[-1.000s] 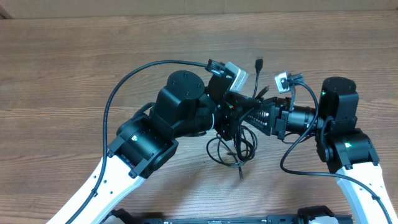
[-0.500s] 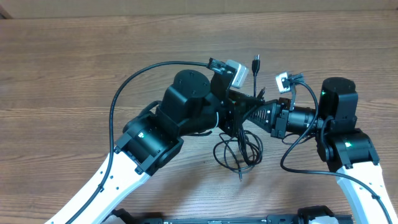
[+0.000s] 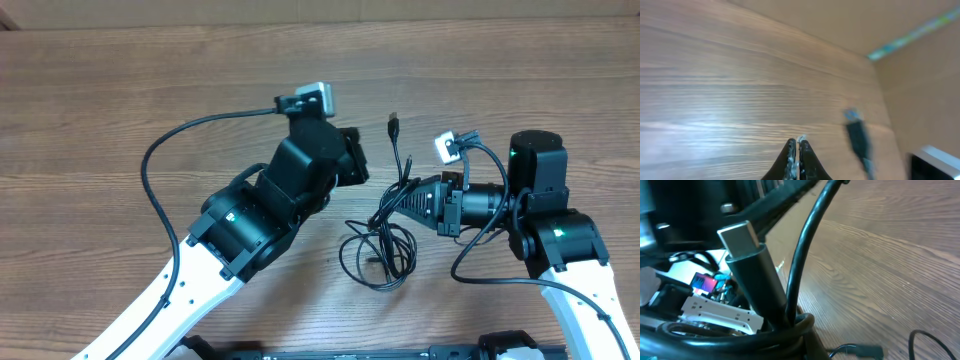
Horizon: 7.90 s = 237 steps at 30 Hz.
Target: Untangle cables
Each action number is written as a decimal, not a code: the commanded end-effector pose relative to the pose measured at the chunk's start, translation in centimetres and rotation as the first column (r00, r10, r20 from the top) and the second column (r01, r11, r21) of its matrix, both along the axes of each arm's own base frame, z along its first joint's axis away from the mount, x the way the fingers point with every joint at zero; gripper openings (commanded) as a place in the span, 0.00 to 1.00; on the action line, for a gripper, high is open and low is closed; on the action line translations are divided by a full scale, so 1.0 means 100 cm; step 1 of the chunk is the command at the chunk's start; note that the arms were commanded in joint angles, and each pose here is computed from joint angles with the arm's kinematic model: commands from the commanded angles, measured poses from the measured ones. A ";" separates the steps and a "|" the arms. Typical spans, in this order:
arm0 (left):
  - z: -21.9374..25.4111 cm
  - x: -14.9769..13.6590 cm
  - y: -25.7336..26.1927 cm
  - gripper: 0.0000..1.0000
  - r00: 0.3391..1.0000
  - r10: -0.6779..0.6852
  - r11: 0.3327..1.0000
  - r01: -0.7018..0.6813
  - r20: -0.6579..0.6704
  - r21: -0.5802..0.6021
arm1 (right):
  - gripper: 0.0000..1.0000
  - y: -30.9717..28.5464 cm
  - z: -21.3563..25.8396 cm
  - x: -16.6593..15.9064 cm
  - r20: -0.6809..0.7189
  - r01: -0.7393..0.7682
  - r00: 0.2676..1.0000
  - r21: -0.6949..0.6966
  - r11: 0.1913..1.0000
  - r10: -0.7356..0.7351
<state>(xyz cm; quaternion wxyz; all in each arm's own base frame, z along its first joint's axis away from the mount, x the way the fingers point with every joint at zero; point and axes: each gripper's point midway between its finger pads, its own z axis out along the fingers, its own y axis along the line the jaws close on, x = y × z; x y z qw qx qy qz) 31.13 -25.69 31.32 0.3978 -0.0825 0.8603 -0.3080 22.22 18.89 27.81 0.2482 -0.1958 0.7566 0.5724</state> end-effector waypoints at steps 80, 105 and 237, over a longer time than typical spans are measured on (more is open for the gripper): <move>-0.015 -0.014 -0.025 0.04 0.896 -0.430 0.859 0.370 0.107 0.354 | 0.04 -0.010 -0.026 0.006 -0.037 0.098 0.994 -0.137 0.986 -0.104; -0.006 0.007 -0.009 0.04 0.962 -0.264 0.957 0.254 0.062 0.142 | 0.17 -0.008 -0.027 -0.003 0.047 0.035 0.998 -0.140 0.990 -0.029; -0.035 -0.007 0.007 0.04 0.962 -0.104 0.993 0.087 -0.250 -0.079 | 0.45 -0.016 -0.037 0.008 0.016 0.114 0.993 -0.203 0.972 -0.113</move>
